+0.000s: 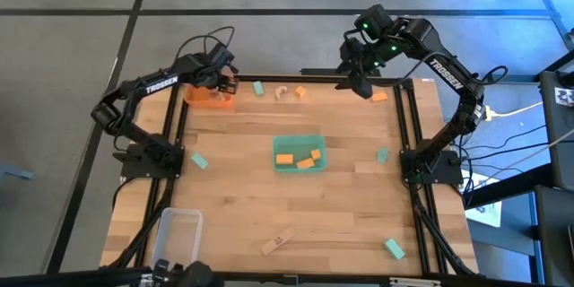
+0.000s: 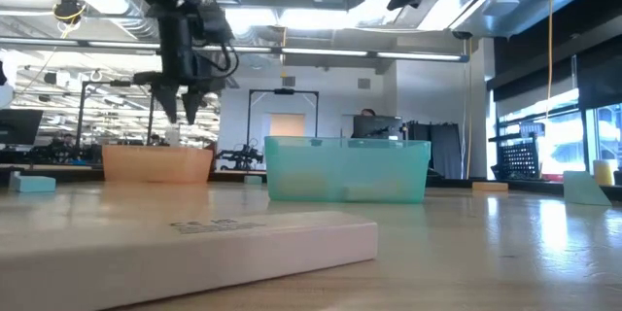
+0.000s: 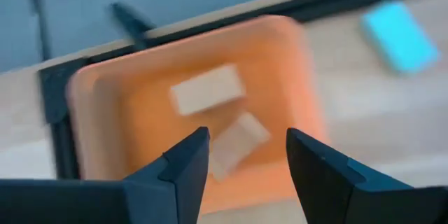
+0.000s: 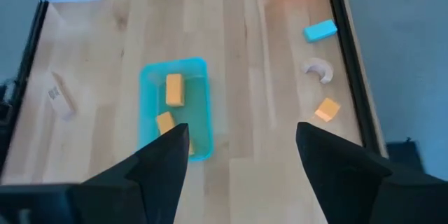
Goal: Sort & place blocks by color
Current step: Put the blue block into the transparent bin
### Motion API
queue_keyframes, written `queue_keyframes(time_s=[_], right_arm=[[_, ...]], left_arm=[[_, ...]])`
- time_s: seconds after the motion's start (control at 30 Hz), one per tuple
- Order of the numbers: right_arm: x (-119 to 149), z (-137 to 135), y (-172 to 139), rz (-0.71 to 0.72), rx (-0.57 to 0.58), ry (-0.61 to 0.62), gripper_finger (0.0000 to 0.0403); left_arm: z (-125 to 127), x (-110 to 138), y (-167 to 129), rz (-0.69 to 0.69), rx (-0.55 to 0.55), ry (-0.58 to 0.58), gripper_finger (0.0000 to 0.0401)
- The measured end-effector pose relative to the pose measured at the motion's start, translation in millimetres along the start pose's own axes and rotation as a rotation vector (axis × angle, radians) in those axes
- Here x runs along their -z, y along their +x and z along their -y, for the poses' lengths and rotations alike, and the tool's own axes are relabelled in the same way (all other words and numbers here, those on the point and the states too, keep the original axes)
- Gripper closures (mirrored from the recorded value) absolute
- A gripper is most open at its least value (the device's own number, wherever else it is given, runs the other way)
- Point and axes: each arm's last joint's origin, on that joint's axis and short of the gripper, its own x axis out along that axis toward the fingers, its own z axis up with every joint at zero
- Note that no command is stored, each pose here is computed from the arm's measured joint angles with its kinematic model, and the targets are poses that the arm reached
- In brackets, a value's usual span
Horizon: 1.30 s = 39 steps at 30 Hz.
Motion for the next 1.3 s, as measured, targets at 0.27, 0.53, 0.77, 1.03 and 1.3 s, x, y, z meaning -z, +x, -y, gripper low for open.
queue_keyframes(time_s=[0.27,0.53,0.77,1.03,1.3], right_arm=[[23,-4,1,-0.261,0.109,0.397,0.0139],[56,2,32,-0.418,0.284,0.904,0.0139],[110,1,82,-0.704,0.319,1.108,0.0139],[176,-8,118,-0.989,0.369,1.25,0.0139],[219,-23,127,-0.882,0.388,1.411,0.0139]], left_arm=[[17,14,-46,0.092,0.172,0.104,0.022],[24,27,-74,0.161,0.249,0.156,0.0219],[33,35,-85,0.177,0.298,0.238,0.0219],[39,40,-88,0.177,0.317,0.281,0.0219],[41,42,-89,0.178,0.325,0.293,0.0219]])
